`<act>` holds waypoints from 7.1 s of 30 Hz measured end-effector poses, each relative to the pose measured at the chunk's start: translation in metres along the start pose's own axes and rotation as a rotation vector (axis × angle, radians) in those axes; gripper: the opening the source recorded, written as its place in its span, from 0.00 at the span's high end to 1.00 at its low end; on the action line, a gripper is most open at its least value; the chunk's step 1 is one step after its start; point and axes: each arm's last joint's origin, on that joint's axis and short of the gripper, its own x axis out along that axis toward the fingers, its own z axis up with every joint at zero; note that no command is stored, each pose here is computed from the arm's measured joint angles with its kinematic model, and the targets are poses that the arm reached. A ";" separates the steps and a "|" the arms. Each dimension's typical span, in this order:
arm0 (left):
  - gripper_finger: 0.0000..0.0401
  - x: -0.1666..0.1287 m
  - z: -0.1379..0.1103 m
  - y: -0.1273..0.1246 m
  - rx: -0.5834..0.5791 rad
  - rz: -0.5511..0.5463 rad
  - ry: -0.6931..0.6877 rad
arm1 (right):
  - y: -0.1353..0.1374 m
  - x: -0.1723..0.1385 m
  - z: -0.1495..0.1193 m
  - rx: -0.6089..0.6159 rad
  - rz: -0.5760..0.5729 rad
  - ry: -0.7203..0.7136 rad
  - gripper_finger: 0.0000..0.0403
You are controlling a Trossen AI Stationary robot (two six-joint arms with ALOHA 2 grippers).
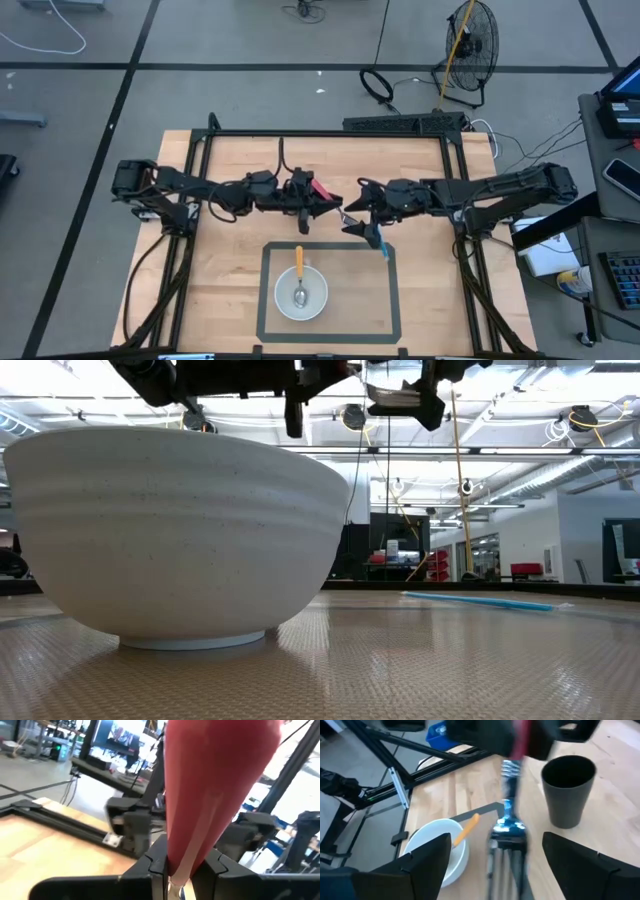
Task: Pick & Place Utensil
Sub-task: Put the pink fork into the white bowl on the mat, then put the black cup to the right of the white bowl on the mat
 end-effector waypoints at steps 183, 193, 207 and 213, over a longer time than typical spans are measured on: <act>0.53 -0.152 -0.017 -0.079 0.116 0.847 0.543 | -0.021 -0.003 -0.003 0.006 -0.199 -0.051 0.22; 0.53 -0.150 -0.016 -0.031 -0.101 0.906 0.526 | -0.023 0.004 0.003 0.073 -0.184 -0.113 0.22; 0.53 -0.134 0.004 0.032 -0.257 0.818 0.449 | -0.021 0.005 0.000 0.096 -0.179 -0.099 0.22; 0.53 -0.120 0.000 0.051 -0.306 0.724 0.487 | -0.021 0.005 0.000 0.095 -0.189 -0.104 0.22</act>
